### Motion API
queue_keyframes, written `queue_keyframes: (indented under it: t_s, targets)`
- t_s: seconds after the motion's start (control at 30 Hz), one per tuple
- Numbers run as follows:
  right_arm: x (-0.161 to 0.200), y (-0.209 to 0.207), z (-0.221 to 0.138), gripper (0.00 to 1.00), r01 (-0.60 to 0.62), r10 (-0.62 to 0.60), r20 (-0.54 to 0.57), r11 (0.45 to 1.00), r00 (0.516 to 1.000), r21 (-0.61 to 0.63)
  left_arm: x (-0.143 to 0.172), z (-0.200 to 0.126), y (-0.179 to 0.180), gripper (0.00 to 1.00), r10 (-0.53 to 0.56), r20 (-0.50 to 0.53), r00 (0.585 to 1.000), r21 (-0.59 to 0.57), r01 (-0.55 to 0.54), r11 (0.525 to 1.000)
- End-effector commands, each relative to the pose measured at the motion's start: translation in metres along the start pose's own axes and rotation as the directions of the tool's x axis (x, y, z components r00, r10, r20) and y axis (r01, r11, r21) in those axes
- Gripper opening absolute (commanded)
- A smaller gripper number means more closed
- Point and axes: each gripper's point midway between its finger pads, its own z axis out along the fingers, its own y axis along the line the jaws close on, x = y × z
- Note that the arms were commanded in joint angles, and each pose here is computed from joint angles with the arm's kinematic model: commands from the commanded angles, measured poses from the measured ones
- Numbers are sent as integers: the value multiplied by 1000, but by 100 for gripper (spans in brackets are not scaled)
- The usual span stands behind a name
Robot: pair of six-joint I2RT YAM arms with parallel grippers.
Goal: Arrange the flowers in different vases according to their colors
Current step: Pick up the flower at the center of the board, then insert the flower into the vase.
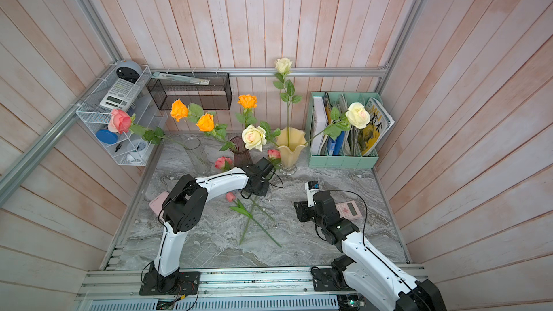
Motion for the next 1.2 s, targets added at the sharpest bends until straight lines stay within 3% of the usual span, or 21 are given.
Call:
queue_keyframes:
  t_s: [0.0,0.17,0.43,0.87,1.17]
  targets:
    - [2,-5,1,45,3,-4,3,1000,1000,16,-3,4,-13,8,-7,-4,1000,57,7,998]
    - [1,-4,1,45,10,-10,7,1000,1000,14,-6,-9,-16,2,-17,13,1000,77,16,997]
    - [-2,-4,0,45,27,-27,15,1000,1000,16,-5,-75,-16,0,-71,107,992,150,55,987]
    - [-1,-2,3,45,48,-48,3,999,999,8,90,-140,11,0,-168,135,976,168,144,975]
    - [-2,1,5,45,55,-55,-15,999,998,-2,161,-210,39,0,-302,224,927,228,252,941]
